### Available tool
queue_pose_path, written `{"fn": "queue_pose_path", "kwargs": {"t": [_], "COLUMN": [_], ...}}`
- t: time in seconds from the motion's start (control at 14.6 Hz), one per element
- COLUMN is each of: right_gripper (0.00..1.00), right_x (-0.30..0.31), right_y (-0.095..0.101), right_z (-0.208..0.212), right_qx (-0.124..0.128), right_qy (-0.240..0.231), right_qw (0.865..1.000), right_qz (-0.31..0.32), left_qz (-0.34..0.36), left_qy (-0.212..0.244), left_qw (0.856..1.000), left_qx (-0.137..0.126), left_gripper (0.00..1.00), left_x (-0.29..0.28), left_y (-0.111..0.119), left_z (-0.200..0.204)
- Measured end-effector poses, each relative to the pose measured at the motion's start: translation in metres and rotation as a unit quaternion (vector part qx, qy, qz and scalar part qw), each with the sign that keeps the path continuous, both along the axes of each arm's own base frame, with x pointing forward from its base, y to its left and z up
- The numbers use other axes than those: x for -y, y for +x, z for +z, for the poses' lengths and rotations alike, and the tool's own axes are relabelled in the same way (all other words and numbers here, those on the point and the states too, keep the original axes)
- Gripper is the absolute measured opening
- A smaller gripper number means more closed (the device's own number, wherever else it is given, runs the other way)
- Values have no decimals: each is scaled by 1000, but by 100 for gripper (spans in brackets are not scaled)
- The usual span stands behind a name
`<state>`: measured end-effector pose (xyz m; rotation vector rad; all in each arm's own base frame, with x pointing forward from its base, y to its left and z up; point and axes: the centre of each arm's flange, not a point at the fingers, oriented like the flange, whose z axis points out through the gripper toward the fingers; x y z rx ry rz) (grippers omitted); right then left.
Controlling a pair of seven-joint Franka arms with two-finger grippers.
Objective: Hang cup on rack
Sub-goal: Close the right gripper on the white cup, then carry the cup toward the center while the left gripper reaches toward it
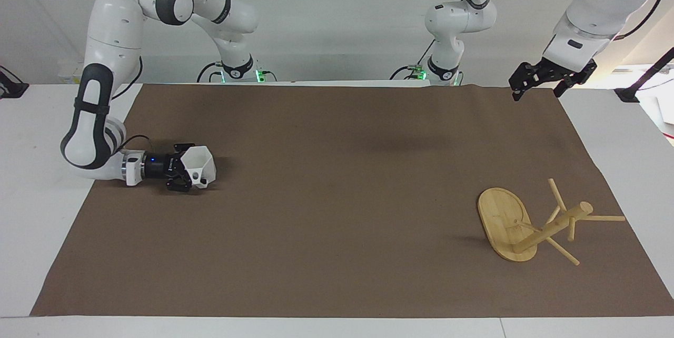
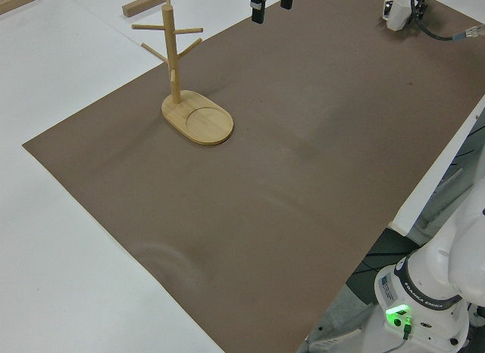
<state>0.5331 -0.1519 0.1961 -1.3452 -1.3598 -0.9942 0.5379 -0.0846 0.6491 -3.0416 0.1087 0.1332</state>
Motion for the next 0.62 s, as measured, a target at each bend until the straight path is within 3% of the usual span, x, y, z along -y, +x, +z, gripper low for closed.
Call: {"fn": "queue_pose_path", "kwargs": {"t": [0.21,0.27,0.34,0.48,0.62], "right_gripper": [96,82,78,78,78], "right_x": [0,0,0,-3,-28], "right_y": [0,0,0,4,17], "right_z": [0,0,0,5,26], "right_qx": [0,0,1,5,-3], "right_qy": [-1,-1,-2,-7,-20], "right_qw": [1000,1000,1000,1000,1000], "right_qz": [0,-1,-1,-1,12], "left_qz": [-1,0,0,1,11], "left_qy": [0,1,2,3,-1], "left_qw": [1000,1000,1000,1000,1000], "left_qx": [0,-4,-12,-19,-5], "left_gripper": [100,100,100,100,100], "left_x": [0,0,0,-1,3], "left_y": [0,-1,-3,-5,-2], "left_z": [0,-1,-2,-3,-6]}}
